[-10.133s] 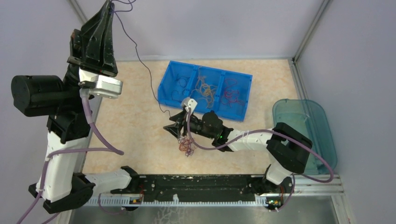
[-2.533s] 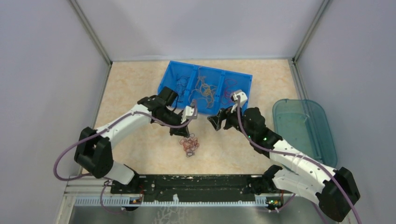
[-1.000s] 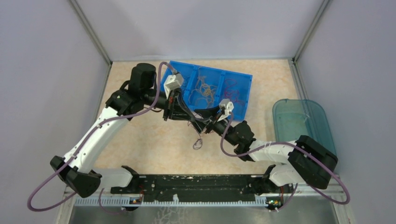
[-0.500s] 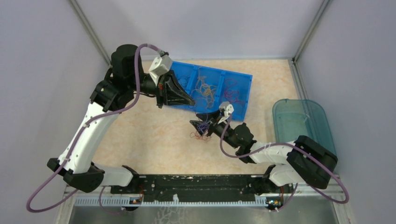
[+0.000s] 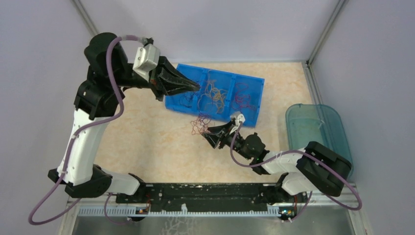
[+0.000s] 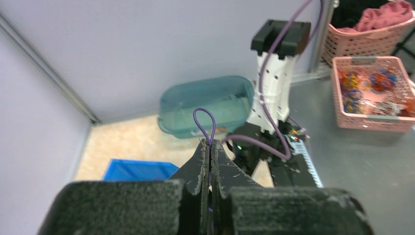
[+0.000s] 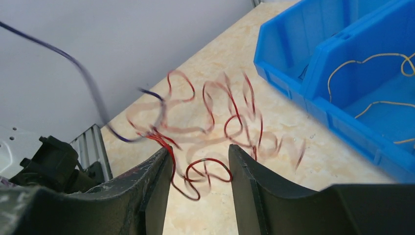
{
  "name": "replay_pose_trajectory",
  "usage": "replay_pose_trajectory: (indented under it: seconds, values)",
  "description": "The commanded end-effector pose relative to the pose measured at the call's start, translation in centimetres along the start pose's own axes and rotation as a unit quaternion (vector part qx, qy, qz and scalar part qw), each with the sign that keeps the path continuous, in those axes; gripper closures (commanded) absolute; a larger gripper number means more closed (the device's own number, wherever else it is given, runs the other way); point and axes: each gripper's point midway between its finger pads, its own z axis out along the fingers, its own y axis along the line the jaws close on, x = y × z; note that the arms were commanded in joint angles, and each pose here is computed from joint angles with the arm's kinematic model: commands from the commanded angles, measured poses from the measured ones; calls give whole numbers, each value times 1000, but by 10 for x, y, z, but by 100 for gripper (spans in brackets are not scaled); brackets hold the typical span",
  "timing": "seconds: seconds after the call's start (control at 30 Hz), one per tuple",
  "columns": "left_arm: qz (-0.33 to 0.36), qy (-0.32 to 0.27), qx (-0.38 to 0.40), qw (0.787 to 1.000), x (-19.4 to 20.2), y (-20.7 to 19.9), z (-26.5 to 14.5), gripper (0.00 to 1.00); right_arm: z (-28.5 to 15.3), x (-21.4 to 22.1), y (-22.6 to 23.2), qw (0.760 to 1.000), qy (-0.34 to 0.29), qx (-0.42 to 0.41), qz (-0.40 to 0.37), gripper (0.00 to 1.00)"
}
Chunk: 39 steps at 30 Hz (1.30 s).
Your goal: Untangle the cables
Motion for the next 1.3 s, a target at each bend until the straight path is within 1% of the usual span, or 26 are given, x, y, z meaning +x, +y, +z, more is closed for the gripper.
replay_pose_trajectory:
  seconds: [0.0,0.13,0.23,0.37,0.47,0.53,0.63,0.73,0.83,0.93,1.1,1.27]
  values:
    - [88,-35,-47,994,-46,9,-8,100,0,3,10,999,-5,-19,28,54]
    - [134,-59,-75,986,-74,11,-15,100,2,13,12,999,6,-24,37,55]
    - [159,-67,-87,981,-87,10,-20,100,3,15,14,999,6,-27,45,56]
    - [176,-56,-99,978,-82,9,-24,100,-4,-4,18,999,-18,-28,36,56]
    - [208,-48,-120,970,-77,14,-28,100,-6,-6,13,1000,11,-6,6,56]
    - [233,-43,-149,960,-76,23,-33,100,-12,-5,12,1000,21,-1,1,54]
    - [268,-16,-200,942,-67,45,-41,100,-20,-15,12,1000,15,7,-1,49]
    - [276,17,-266,923,-52,76,-51,100,-27,-27,10,1000,3,21,-8,44]
    - [278,43,-320,905,-38,103,-60,100,-31,-37,3,999,-7,44,-18,42]
    - [271,77,-358,890,-13,129,-65,100,-32,-45,-4,997,-16,70,-22,42]
    - [242,135,-417,865,52,168,-82,100,-33,-54,-11,995,-27,98,-21,41]
    - [167,193,-448,857,139,206,-111,100,-33,-59,-16,992,-31,117,-23,41]
